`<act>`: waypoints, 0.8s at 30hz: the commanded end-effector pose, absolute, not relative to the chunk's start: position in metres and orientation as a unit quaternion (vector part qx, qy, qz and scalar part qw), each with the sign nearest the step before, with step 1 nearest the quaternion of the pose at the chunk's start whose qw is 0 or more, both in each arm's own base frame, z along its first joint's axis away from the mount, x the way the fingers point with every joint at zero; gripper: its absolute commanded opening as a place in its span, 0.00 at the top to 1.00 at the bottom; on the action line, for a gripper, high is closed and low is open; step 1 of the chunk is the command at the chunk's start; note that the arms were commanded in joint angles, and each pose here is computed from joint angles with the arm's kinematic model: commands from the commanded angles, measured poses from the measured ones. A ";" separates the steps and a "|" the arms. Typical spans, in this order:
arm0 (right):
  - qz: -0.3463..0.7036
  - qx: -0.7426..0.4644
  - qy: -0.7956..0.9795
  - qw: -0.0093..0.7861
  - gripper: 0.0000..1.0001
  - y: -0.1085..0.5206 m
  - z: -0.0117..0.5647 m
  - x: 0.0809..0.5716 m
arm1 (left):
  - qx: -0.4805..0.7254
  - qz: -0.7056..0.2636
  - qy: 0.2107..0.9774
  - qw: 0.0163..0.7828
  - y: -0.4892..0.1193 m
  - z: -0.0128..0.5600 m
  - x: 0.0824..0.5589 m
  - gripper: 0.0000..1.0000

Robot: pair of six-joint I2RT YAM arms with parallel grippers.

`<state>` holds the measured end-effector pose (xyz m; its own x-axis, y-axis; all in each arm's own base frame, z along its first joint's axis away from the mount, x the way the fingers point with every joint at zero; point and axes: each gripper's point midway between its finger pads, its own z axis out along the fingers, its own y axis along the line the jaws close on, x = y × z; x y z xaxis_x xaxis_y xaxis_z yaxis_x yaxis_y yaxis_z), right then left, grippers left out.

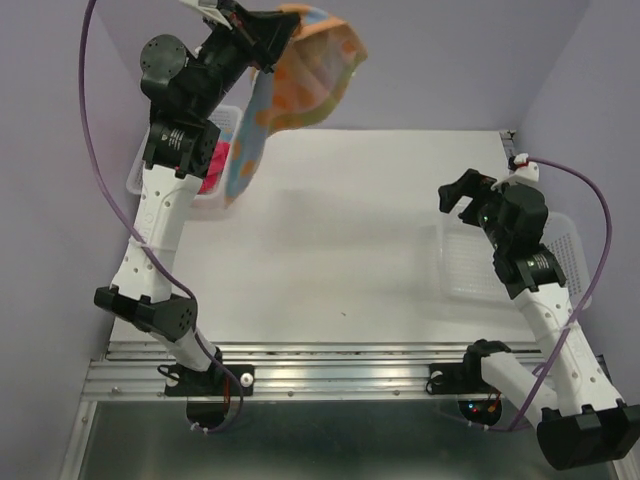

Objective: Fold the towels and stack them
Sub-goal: Move the towel to the center of the board

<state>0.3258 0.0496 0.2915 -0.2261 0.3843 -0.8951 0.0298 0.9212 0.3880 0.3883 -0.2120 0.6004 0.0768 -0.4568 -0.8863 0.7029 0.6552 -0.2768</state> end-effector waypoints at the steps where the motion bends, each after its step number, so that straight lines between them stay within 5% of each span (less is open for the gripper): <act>1: 0.146 0.144 0.746 0.634 0.00 0.045 0.309 0.323 | 0.169 -0.468 0.466 0.731 -0.246 0.661 0.355 1.00; 7: 0.125 0.166 0.743 0.636 0.00 0.033 0.312 0.313 | 0.198 -0.474 0.442 0.736 -0.261 0.671 0.345 1.00; 11: 0.124 0.176 0.736 0.642 0.00 0.029 0.317 0.304 | 0.197 -0.425 0.500 0.729 -0.258 0.605 0.363 1.00; 19: 0.173 0.130 0.751 0.624 0.00 0.055 0.310 0.306 | 0.081 -0.427 0.688 0.581 -0.235 0.306 0.330 0.98; 20: 0.187 0.114 0.761 0.611 0.00 0.063 0.305 0.310 | 0.054 -0.424 0.709 0.561 -0.231 0.279 0.325 0.84; 21: 0.231 0.076 0.771 0.588 0.00 0.086 0.301 0.309 | 0.013 -0.423 0.746 0.515 -0.224 0.230 0.313 0.59; 23: 0.277 0.038 0.786 0.551 0.00 0.118 0.283 0.317 | -0.024 -0.408 0.782 0.470 -0.216 0.189 0.297 0.32; 24: 0.278 0.031 0.789 0.547 0.00 0.128 0.279 0.320 | -0.030 -0.400 0.796 0.453 -0.215 0.177 0.292 0.32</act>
<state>0.3163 0.0688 0.2937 -0.2679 0.4020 -0.8756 -0.0517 0.9015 0.4297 0.2982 -0.2203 0.1684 -0.6046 -0.2845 -0.7440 0.3930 0.7059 -0.5893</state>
